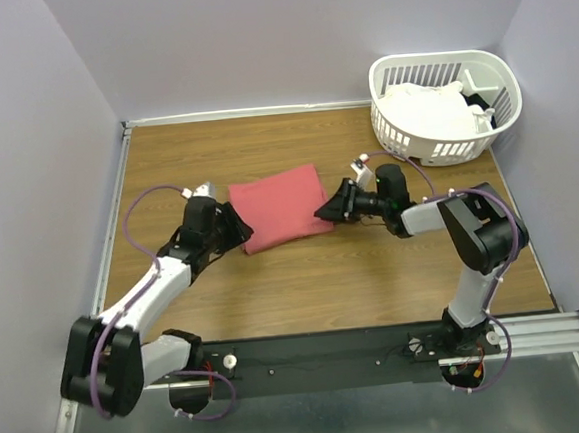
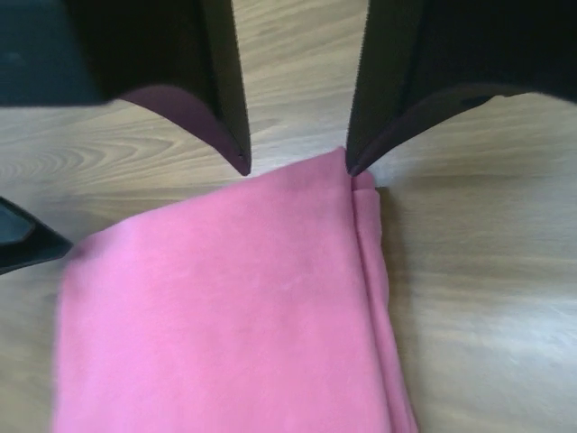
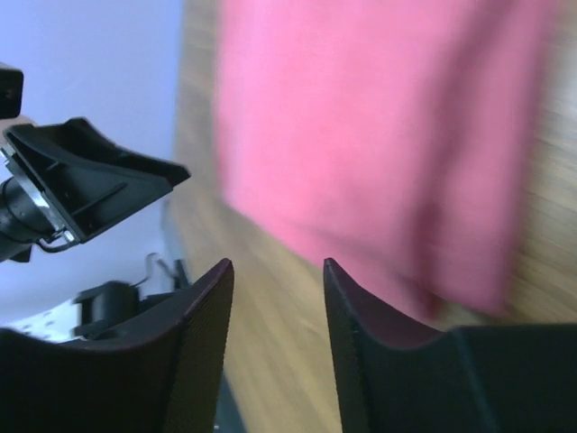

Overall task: Fold and stack the t-shirts
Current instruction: Fold the tshirt, then neatly place the folded tshirt to the corner

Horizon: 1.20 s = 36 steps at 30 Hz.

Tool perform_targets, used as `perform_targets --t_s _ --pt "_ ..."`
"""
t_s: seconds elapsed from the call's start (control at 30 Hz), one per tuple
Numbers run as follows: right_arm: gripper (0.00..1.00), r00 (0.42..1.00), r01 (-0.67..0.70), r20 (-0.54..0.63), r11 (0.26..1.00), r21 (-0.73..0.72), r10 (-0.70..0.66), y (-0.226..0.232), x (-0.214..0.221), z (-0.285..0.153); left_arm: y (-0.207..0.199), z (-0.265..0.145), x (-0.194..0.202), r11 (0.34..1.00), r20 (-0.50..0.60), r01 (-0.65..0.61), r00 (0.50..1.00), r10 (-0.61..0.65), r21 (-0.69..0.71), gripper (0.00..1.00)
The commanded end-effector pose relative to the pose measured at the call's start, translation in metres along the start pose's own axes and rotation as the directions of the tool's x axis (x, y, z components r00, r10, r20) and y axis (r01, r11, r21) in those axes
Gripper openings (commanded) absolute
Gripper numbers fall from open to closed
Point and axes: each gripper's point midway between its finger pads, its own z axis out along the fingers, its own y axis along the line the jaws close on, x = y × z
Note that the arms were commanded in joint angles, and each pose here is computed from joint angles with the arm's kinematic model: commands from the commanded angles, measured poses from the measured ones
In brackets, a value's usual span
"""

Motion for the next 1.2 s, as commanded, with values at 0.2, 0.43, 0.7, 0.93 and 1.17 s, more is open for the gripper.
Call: perform_targets --t_s 0.2,0.43,0.7,0.93,1.17 --pt "0.62 0.993 0.035 -0.094 0.957 -0.288 -0.065 0.136 0.016 0.081 -0.018 -0.096 -0.113 0.983 0.436 -0.14 0.882 0.18 -0.121 0.76" --pt "0.62 0.991 -0.122 -0.082 0.977 -0.173 0.109 0.065 0.033 0.125 -0.025 -0.144 -0.147 0.967 0.595 -0.19 0.763 0.255 -0.171 0.83" --pt "0.6 0.994 -0.077 -0.087 0.986 -0.148 0.064 0.049 0.041 0.12 -0.016 -0.145 -0.148 0.958 0.62 -0.2 0.731 0.287 -0.207 0.83" --pt "0.67 0.977 0.214 -0.083 0.938 0.274 -0.198 0.025 0.0 0.065 -0.016 -0.151 -0.152 0.959 0.638 -0.19 0.716 0.283 -0.212 0.83" --pt "0.72 0.924 0.353 -0.096 0.73 0.585 -0.37 -0.021 -0.053 -0.001 -0.021 -0.156 -0.152 0.962 0.652 -0.203 0.707 0.273 -0.183 0.83"
